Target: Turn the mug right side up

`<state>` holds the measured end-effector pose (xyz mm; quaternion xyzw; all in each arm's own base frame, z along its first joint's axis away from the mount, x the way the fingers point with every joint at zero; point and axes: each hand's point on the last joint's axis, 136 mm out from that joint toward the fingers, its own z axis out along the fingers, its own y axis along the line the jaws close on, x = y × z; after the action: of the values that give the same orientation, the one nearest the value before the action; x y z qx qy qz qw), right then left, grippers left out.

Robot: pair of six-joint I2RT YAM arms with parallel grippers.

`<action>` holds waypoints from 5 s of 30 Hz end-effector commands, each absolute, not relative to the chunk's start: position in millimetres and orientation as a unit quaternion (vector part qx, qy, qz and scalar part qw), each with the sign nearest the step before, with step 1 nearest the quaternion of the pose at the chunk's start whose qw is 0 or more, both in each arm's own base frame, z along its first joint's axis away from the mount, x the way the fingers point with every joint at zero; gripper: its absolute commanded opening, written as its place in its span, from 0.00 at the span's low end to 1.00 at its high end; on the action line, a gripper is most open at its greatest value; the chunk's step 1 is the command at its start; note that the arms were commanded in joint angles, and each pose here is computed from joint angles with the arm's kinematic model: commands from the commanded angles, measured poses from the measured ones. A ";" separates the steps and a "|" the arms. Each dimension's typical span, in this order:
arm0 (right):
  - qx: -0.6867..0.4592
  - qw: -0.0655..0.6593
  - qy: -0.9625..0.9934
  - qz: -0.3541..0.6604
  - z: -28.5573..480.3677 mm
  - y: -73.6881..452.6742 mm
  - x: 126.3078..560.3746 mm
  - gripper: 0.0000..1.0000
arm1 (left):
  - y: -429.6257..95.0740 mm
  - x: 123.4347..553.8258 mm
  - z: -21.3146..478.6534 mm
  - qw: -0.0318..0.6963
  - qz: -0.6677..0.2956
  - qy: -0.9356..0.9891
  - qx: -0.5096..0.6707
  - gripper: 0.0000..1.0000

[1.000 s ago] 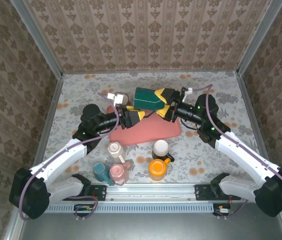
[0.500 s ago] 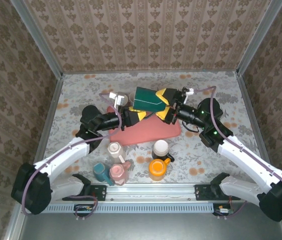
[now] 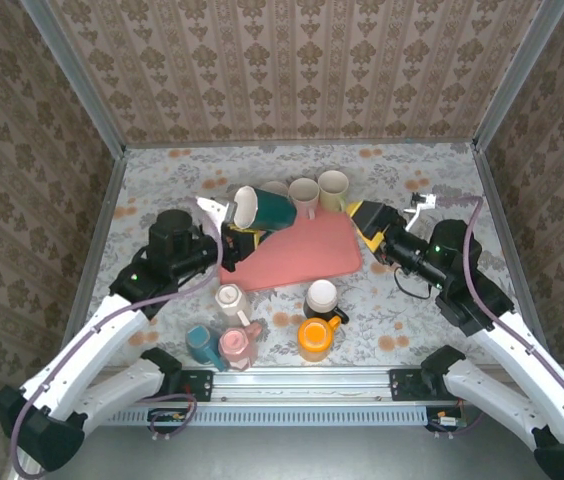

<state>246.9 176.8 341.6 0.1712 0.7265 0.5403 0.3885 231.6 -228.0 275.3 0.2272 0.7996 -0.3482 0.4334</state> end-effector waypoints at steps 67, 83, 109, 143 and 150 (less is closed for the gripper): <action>0.020 0.422 0.796 0.433 291.2 174.8 226.9 0.98 | -140.8 297.0 112.3 0.211 -0.039 0.968 0.129 0.44; -0.117 0.362 0.856 0.350 254.8 225.1 217.1 0.97 | -143.2 221.7 171.0 0.230 -0.116 0.964 0.071 0.58; -0.095 0.346 0.859 0.366 234.7 232.0 214.5 0.99 | -167.2 187.3 77.4 0.115 -0.041 0.992 -0.017 1.00; -0.142 0.387 0.821 0.394 299.8 230.7 201.8 0.95 | -211.3 179.8 289.5 0.380 -0.196 0.871 0.241 0.38; -0.132 0.364 0.791 0.472 308.1 251.7 196.0 0.95 | -256.5 178.8 343.3 0.470 -0.377 0.768 0.218 0.37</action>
<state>201.4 238.5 297.1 -0.1310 0.8137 0.4231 0.3766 178.5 -227.0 280.0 0.2175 0.8594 -0.2568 0.3849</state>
